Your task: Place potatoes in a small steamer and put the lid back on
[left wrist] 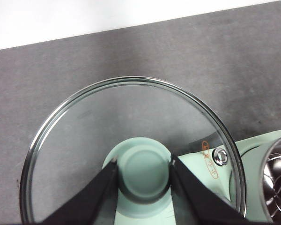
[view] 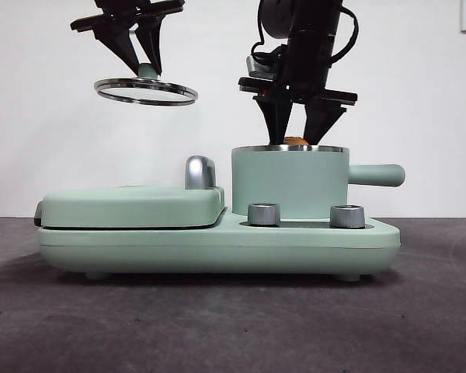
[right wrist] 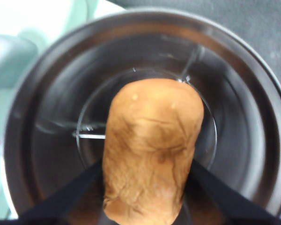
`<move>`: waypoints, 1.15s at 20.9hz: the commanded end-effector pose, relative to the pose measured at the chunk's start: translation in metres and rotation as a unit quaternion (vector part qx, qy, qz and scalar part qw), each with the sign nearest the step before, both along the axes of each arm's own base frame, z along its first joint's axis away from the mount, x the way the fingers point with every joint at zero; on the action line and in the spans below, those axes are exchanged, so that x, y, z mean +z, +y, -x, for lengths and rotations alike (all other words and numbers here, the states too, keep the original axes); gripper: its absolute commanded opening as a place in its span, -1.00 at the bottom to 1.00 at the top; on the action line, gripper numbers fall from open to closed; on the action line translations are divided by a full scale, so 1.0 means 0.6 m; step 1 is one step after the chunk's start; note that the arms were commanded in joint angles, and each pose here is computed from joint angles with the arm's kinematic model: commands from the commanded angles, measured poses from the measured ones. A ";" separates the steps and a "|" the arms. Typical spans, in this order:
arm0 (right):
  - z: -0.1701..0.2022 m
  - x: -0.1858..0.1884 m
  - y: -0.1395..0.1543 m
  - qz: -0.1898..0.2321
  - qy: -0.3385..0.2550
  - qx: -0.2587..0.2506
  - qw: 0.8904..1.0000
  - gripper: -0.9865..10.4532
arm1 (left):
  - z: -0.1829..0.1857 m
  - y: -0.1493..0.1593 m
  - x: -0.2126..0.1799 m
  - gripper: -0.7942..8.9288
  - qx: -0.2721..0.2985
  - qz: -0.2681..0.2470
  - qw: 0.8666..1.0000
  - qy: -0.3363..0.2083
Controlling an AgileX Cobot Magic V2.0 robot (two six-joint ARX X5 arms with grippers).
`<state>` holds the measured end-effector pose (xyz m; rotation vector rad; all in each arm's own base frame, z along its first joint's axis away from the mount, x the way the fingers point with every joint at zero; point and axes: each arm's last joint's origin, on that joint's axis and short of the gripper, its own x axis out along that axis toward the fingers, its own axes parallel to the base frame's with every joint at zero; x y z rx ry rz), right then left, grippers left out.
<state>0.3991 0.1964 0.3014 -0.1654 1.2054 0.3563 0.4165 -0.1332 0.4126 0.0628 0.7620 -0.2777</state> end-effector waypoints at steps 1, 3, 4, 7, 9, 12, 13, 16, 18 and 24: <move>-0.006 -0.001 0.003 0.001 -0.002 0.004 1.000 -0.34 | 0.008 -0.004 0.023 -0.82 -0.002 0.014 0.999 -0.029; -0.005 -0.001 0.003 -0.002 0.000 0.005 1.000 -0.34 | 0.010 -0.008 0.022 -0.82 -0.005 0.013 1.000 -0.026; -0.005 -0.001 0.003 -0.004 0.001 0.006 1.000 -0.34 | 0.011 -0.008 0.022 -0.82 -0.005 0.012 1.000 -0.025; -0.004 -0.001 0.003 -0.002 0.004 0.005 1.000 -0.30 | 0.014 -0.013 0.020 -0.82 -0.009 0.010 1.000 -0.019; -0.004 -0.001 0.003 -0.002 0.004 0.005 1.000 -0.20 | 0.015 -0.016 0.020 -0.82 -0.011 0.011 1.000 -0.018; -0.001 0.004 0.001 0.001 0.004 0.005 1.000 -0.13 | 0.017 -0.021 0.020 -0.82 -0.013 0.013 1.000 -0.018; 0.002 0.007 0.000 0.002 0.005 0.004 1.000 -0.13 | 0.017 -0.022 0.020 -0.82 -0.014 0.013 1.000 -0.018; 0.029 0.049 -0.014 -0.001 -0.002 0.004 1.000 -0.13 | 0.019 -0.026 0.020 -0.82 -0.022 0.025 0.999 -0.013; 0.058 0.096 -0.030 -0.009 -0.024 0.004 1.000 -0.13 | 0.020 -0.030 0.020 -0.82 -0.028 0.029 0.999 -0.011; 0.190 0.235 -0.095 -0.047 -0.104 0.004 0.993 -0.13 | 0.028 -0.050 0.020 -0.82 -0.042 0.033 0.999 -0.009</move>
